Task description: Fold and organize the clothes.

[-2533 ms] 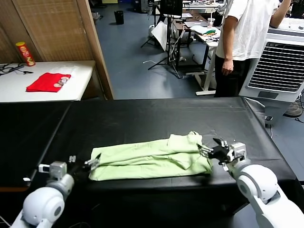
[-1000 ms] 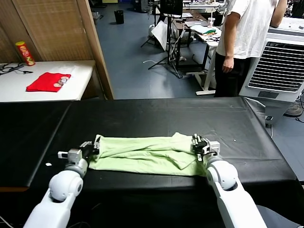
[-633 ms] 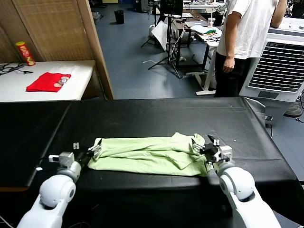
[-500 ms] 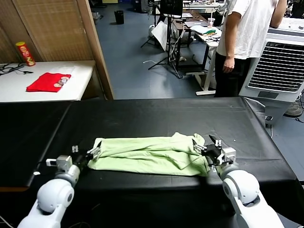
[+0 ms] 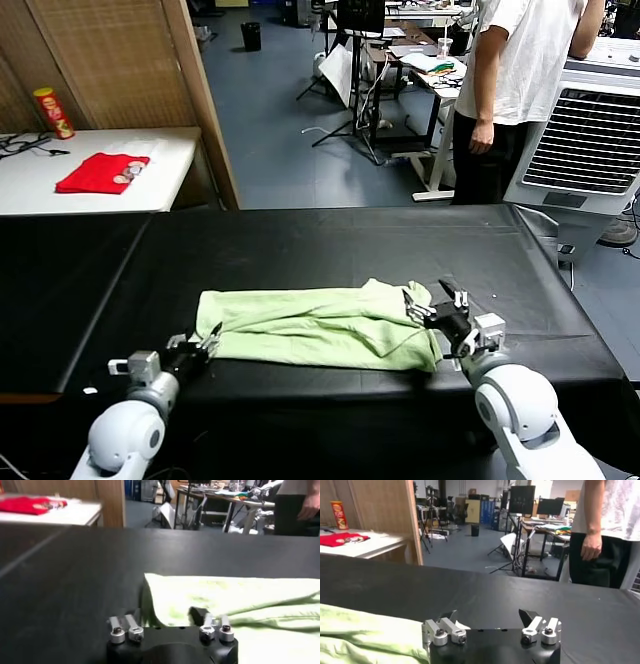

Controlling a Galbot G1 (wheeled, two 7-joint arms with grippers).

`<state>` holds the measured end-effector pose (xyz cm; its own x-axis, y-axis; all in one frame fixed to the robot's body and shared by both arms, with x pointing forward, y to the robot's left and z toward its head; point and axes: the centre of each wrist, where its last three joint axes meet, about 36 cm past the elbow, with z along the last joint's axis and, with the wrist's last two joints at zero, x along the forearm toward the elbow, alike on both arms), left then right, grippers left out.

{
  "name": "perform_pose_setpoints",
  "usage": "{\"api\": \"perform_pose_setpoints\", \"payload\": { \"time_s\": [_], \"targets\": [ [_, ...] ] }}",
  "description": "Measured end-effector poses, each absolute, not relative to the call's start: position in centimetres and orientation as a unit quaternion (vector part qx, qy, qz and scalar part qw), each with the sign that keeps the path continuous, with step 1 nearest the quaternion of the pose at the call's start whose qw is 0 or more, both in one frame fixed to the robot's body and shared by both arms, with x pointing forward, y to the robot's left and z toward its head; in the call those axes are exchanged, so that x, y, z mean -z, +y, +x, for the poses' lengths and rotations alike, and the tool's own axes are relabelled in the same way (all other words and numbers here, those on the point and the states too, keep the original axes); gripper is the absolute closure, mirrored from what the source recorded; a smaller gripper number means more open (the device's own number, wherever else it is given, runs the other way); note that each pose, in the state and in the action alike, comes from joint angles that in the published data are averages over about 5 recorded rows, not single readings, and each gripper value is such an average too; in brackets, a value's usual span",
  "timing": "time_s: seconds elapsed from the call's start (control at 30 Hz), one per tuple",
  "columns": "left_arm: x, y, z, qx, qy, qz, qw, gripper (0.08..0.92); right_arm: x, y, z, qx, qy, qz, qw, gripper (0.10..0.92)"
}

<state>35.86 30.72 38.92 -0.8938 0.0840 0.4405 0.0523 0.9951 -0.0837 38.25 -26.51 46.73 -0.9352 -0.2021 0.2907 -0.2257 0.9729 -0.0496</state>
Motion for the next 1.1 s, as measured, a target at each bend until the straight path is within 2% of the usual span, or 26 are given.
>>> {"api": "perform_pose_setpoints", "payload": {
  "time_s": [0.1, 0.2, 0.33, 0.5, 0.63, 0.73, 0.87, 1.1],
  "targets": [
    [-38.9, 30.7, 36.0, -0.03, -0.973, -0.034, 0.225, 0.767, -46.8, -26.3, 38.0, -0.039, -0.983, 0.111, 0.142, 0.224],
    [-38.9, 30.9, 36.2, -0.015, -0.974, -0.031, 0.223, 0.834, -47.0, -26.3, 37.7, -0.038, -0.983, 0.11, 0.139, 0.224],
    [-39.1, 31.8, 36.2, 0.033, -0.976, -0.022, 0.213, 0.828, -47.3, -26.6, 37.4, -0.04, -0.984, 0.107, 0.137, 0.224],
    [-39.8, 35.0, 36.0, 0.114, -0.973, -0.001, 0.201, 0.832, -47.5, -27.0, 36.9, -0.039, -0.985, 0.1, 0.136, 0.224],
    [-41.8, 38.0, 36.1, 0.169, -0.966, 0.019, 0.195, 0.832, -47.5, -27.0, 36.5, -0.038, -0.985, 0.099, 0.136, 0.224],
    [-43.4, 38.8, 36.0, 0.199, -0.961, 0.028, 0.188, 0.832, -47.5, -26.8, 36.1, -0.038, -0.985, 0.099, 0.135, 0.224],
    [-44.5, 37.0, 35.7, 0.191, -0.964, 0.023, 0.184, 0.832, -47.6, -26.6, 35.5, -0.041, -0.985, 0.096, 0.134, 0.224],
    [-45.5, 29.3, 34.7, 0.067, -0.979, -0.027, 0.193, 0.832, -47.9, -26.9, 34.4, -0.041, -0.987, 0.087, 0.132, 0.224]
  ]
}}
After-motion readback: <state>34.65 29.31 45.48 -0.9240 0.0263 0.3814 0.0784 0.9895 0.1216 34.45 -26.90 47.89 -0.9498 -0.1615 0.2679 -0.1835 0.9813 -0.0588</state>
